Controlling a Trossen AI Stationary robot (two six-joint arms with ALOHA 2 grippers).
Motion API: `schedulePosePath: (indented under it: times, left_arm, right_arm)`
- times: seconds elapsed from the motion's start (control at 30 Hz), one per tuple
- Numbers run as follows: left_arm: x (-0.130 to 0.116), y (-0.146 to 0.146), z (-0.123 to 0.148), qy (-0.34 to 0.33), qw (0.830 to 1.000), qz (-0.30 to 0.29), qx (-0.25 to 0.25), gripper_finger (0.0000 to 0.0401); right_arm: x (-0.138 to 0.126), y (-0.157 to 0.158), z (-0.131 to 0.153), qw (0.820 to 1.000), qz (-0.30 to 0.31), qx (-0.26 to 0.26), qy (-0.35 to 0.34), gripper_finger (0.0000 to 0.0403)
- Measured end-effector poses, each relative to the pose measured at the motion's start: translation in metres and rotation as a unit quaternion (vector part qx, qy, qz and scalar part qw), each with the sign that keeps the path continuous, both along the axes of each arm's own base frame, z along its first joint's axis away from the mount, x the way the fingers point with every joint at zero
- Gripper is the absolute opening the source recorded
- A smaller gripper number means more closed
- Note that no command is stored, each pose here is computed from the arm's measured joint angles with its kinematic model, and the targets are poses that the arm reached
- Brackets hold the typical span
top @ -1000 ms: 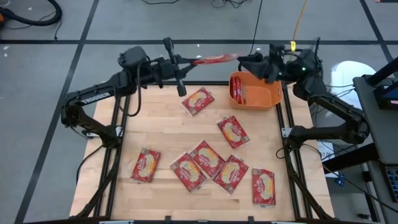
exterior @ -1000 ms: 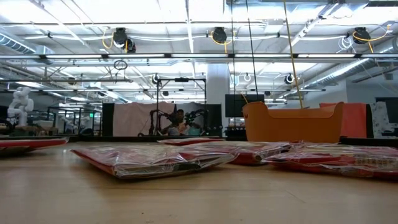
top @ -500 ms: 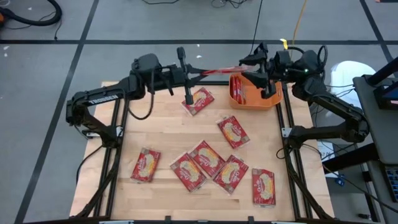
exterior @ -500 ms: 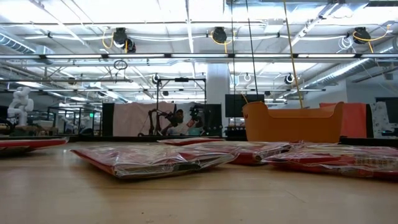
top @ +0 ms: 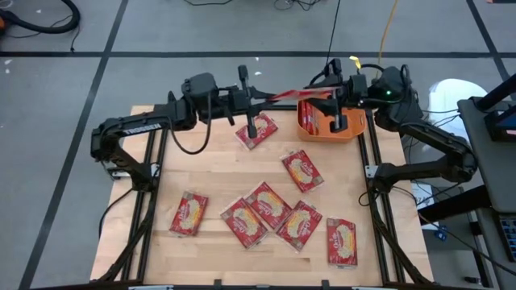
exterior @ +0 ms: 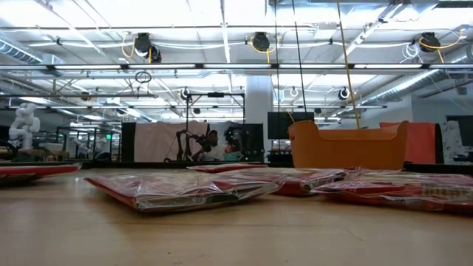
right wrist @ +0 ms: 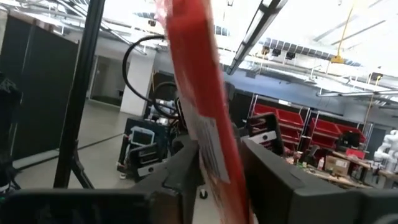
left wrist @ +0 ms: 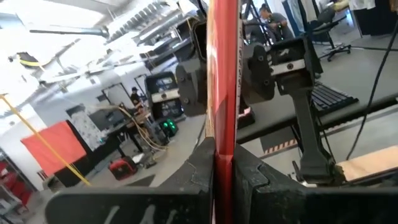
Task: Sort popcorn bags into baskets
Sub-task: Put the red popcorn bag into the orange bin
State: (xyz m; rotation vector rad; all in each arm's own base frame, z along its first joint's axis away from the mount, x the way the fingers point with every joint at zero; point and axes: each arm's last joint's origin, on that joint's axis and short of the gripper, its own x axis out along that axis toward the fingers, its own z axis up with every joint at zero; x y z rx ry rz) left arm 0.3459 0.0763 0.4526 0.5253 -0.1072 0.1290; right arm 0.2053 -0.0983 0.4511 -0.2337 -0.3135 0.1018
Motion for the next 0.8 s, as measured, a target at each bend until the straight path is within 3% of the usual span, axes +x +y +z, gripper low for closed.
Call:
schedulePosePath:
  times: [0.23, 0.37, 0.63, 0.8]
  left_arm:
    - [0.001, 0.000, -0.001, 0.003, 1.000, -0.001, -0.013, 0.0026]
    - [0.001, 0.001, -0.001, -0.005, 0.997, 0.015, -0.075, 0.0037]
    - [-0.008, 0.000, 0.007, -0.030, 0.988, 0.035, -0.145, 0.0176]
    - [-0.025, 0.000, 0.019, -0.058, 0.973, 0.076, -0.210, 0.0267]
  right_arm:
    - [0.001, -0.001, -0.001, 1.000, -0.001, -0.003, 0.003, 0.0049]
    - [0.001, -0.001, -0.001, 1.000, -0.002, -0.002, 0.004, 0.0034]
    - [-0.009, -0.003, 0.003, 1.000, -0.016, -0.005, -0.002, 0.0040]
    - [-0.025, -0.002, 0.007, 0.999, -0.035, -0.006, 0.003, 0.0037]
